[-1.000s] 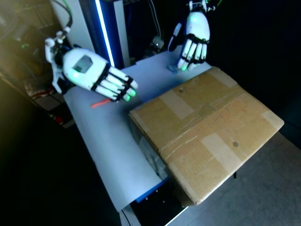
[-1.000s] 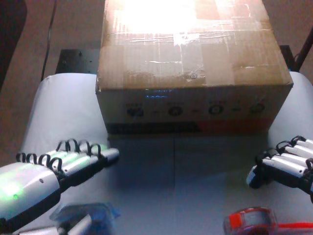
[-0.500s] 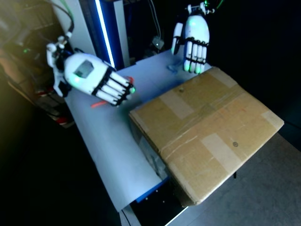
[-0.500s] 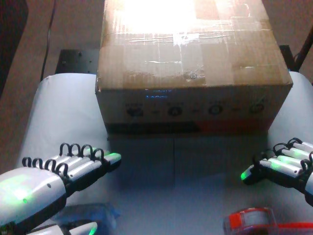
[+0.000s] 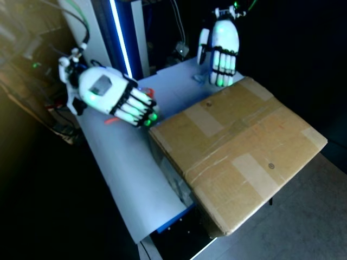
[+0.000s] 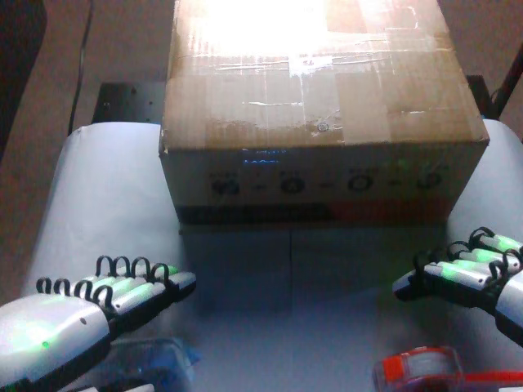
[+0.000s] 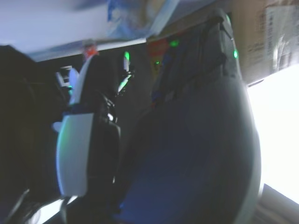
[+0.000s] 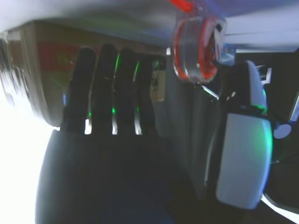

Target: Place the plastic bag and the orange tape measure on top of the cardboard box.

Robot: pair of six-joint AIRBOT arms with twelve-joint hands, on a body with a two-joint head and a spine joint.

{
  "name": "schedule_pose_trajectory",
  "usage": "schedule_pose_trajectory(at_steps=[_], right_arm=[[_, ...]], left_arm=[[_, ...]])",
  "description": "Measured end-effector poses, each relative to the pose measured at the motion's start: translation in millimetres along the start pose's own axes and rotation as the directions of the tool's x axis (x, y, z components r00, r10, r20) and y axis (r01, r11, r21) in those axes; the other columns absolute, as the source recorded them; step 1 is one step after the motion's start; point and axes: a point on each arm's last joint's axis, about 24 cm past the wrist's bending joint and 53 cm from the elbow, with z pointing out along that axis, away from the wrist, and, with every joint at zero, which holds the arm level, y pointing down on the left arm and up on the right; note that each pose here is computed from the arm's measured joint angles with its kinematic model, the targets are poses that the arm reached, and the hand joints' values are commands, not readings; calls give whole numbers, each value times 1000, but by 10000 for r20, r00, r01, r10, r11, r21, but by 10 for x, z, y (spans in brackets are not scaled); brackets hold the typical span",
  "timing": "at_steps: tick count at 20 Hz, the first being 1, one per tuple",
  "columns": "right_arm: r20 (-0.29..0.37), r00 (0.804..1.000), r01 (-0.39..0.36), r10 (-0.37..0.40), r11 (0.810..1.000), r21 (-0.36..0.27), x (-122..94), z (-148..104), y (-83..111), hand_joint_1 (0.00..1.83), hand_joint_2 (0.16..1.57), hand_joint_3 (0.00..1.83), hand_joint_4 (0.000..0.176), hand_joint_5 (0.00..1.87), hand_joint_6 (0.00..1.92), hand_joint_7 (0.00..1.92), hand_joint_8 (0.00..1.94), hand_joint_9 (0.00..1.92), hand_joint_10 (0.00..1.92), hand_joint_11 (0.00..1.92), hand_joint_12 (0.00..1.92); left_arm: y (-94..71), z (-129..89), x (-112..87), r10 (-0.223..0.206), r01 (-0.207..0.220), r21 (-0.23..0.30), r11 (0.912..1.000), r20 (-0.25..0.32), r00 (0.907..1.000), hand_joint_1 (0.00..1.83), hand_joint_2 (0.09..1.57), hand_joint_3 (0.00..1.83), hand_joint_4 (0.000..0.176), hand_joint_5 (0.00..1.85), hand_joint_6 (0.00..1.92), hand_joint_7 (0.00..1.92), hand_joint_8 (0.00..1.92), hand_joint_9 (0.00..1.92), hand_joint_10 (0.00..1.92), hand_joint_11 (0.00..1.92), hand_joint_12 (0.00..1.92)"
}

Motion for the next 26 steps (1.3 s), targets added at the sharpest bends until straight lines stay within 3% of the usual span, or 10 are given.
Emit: schedule_pose_trajectory(at_steps=[5,8,16,17,18,20,21,22,23,26], right_arm=[[-244,9997,58,-57,10000,53,82,90,-48,714,855,0,0,284,576,439,273,291,819,0,1523],[-308,9992,252,-248,9996,113,115,124,-78,675,870,1,0,271,505,427,186,257,752,0,1447],[-305,9972,676,-677,9977,-34,160,224,-53,687,808,0,0,325,473,479,185,293,793,12,1586],[-289,9974,663,-665,9978,-56,164,230,-52,757,796,0,0,359,473,481,232,281,899,62,1644],[-267,9975,646,-648,9979,-88,172,236,-44,981,861,9,0,525,672,462,765,377,1207,271,1656],[-175,9978,639,-641,9979,-121,151,243,-39,1182,941,12,0,698,911,561,1105,537,1276,434,1582],[-128,9987,488,-490,9987,-170,140,255,-21,1329,1123,7,0,968,1009,793,1212,787,1285,658,1533],[-143,9988,471,-474,9986,-221,146,254,-9,1366,1129,0,0,973,978,850,1205,855,1291,777,1532],[-151,9986,501,-505,9983,-282,150,255,6,1483,1176,1,0,790,1101,737,1291,810,1332,694,1663],[-158,9991,381,-386,9988,-308,157,253,19,1483,1213,0,0,681,1134,668,1388,782,1402,639,1765]], left_arm=[[41,54,122,35,-38,-122,9999,-231,9997,680,1344,21,22,0,0,0,0,0,0,0,0],[48,94,129,116,-117,-70,9999,-103,9999,661,1338,21,0,0,0,0,0,0,0,0,0],[101,147,177,56,-56,-121,9999,58,10000,451,1465,71,0,0,0,0,0,0,0,0,0],[116,141,187,72,-71,-151,9999,31,10000,516,1488,67,0,55,21,0,0,0,0,0,0],[105,146,191,37,-36,-114,9999,67,10000,607,1562,65,0,179,94,0,0,0,0,0,0],[108,143,194,34,-33,-118,9999,72,10000,765,1571,119,0,3,861,0,0,0,0,0,0],[111,140,202,44,-43,-120,9999,53,10000,812,1546,0,0,297,1879,0,658,0,1335,0,1639],[113,140,202,35,-34,-127,9999,56,10000,821,1539,0,0,312,1913,0,1178,0,1804,0,1865],[112,139,197,79,-78,-119,9999,74,9999,1012,1464,0,0,539,1613,173,1841,0,1916,0,1919],[127,142,130,-1,5,-124,9999,315,9995,1060,1448,0,0,596,1581,207,1921,158,1921,251,1921]])
